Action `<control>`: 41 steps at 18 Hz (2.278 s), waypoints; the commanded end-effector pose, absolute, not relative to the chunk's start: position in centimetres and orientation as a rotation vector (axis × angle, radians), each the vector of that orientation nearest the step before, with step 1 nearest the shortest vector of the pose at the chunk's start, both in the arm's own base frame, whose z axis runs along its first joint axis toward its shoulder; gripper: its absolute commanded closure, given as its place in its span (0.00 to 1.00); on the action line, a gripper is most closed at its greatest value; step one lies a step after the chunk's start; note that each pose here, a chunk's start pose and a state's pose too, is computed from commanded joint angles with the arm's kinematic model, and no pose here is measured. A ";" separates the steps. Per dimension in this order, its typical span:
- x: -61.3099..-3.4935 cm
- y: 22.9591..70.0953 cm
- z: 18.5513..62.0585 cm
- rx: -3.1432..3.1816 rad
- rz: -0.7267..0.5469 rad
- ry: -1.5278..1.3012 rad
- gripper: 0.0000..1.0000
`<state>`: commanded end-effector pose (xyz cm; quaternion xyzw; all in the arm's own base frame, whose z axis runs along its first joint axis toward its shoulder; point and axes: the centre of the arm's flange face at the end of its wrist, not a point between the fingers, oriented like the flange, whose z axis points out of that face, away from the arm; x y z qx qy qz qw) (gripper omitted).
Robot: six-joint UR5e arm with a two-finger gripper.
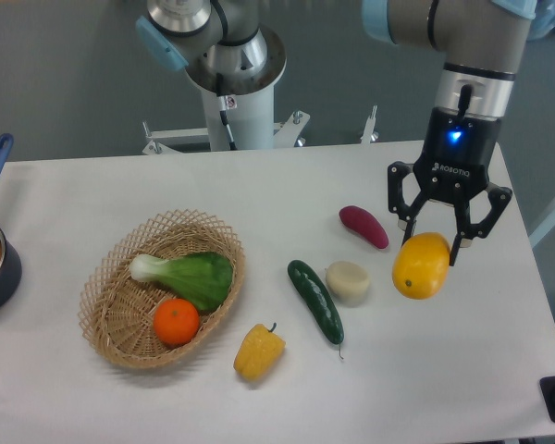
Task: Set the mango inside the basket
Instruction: 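Grip the yellow mango and lift it off the table, then carry the held mango over the wicker basket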
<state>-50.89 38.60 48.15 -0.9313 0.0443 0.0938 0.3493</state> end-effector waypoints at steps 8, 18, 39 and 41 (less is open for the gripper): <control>-50.2 39.1 48.5 -2.408 0.205 0.011 0.76; -40.4 43.4 44.2 -2.527 0.029 -0.152 0.76; -14.9 57.7 30.4 -2.769 -0.412 -0.036 0.74; -14.7 58.4 29.3 -2.770 -0.414 -0.024 0.73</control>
